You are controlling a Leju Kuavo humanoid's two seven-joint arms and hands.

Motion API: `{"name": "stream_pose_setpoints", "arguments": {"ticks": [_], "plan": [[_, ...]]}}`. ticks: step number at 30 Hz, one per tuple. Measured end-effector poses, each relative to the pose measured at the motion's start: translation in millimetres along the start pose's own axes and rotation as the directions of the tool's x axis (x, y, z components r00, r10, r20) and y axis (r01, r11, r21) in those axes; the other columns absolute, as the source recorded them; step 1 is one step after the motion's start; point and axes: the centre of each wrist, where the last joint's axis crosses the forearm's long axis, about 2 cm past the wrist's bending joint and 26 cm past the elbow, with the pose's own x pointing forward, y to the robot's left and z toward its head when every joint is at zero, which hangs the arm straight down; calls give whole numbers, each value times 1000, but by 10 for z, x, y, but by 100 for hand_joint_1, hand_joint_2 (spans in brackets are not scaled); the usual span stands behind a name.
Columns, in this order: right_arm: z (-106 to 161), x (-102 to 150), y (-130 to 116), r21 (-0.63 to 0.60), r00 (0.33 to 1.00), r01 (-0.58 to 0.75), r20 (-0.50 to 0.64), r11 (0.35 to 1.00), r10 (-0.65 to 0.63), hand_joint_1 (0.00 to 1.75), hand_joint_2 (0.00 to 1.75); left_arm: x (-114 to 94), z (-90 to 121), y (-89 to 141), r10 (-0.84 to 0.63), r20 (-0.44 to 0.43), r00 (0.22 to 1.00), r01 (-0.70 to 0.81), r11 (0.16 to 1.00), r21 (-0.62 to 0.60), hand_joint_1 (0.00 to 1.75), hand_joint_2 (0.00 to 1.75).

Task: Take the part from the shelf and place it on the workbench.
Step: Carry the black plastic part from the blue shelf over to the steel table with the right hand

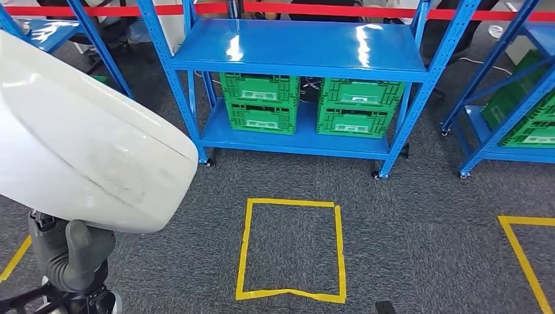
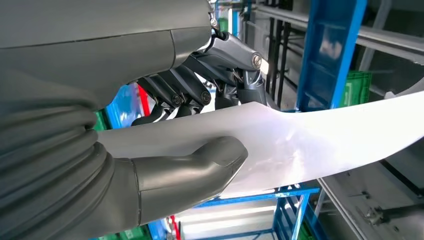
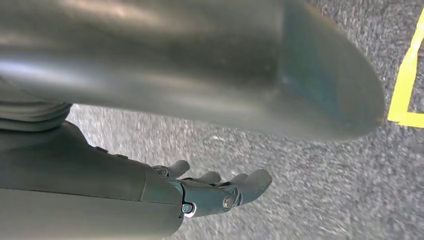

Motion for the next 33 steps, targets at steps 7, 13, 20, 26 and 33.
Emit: {"name": "stream_pose_setpoints", "arguments": {"ticks": [7, 13, 20, 26, 33], "plan": [[3, -10, -4, 1, 1000, -1, -2, 1000, 1, 0, 0, 1, 19, 21, -6, -5, 1000, 6, 1000, 6, 175, 175], [-3, 8, -2, 2, 1000, -1, 3, 1000, 1, 0, 0, 7, 16, 24, -9, -1, 1000, 9, 1000, 9, 175, 175], [-13, 27, -26, 0, 1000, 2, 23, 1000, -2, 0, 0, -16, -7, 16, -4, 4, 1000, 4, 1000, 12, 175, 175], [-19, 32, -59, 2, 1000, -17, 13, 1000, 17, 0, 0, -18, -13, 15, -2, 9, 1000, 2, 1000, 26, 175, 175], [-23, 41, -62, 5, 1000, -13, 18, 1000, 13, 0, 0, -45, -74, 82, -12, 22, 1000, 12, 999, 32, 175, 175]]}}
